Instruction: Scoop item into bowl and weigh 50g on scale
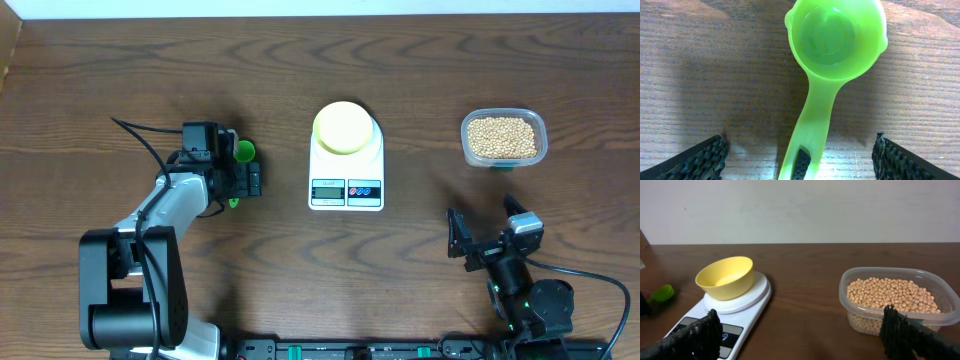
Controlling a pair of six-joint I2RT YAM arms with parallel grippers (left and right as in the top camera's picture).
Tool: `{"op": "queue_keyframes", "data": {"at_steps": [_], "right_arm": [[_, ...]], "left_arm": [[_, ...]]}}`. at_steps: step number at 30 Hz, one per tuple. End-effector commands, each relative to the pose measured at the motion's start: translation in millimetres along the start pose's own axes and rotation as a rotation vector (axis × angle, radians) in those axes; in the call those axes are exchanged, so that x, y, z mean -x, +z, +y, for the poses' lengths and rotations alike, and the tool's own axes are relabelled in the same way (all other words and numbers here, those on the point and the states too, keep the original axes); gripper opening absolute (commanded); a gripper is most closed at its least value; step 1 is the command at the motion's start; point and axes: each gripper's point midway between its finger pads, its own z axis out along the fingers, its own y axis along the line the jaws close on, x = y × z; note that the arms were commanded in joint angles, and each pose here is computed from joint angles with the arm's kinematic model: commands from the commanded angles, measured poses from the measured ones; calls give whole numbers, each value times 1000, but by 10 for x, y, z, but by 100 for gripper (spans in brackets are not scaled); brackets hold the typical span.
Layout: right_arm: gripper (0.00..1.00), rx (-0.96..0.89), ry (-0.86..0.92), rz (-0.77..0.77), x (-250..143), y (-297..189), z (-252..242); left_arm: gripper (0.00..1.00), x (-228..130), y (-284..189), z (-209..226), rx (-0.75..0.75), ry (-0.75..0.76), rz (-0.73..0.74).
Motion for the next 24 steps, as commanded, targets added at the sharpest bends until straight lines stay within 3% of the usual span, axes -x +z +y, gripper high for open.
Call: {"op": "queue_keyframes", "data": {"at_steps": [1, 7, 12, 17, 24], "right_arm": [[99, 7, 8, 0, -5, -2, 18], [99, 7, 8, 0, -5, -2, 18], [99, 7, 8, 0, -5, -2, 17], [99, 7, 8, 0, -5, -2, 18], [99, 7, 8, 0, -5, -2, 18]], "left_arm": [[95, -71, 42, 31, 8, 3, 24], [95, -82, 41, 34, 10, 4, 28], [95, -203, 20, 219, 115, 15, 78], [100, -230, 19, 208, 111, 10, 88], [99, -226, 19, 208, 111, 10, 87]]}}
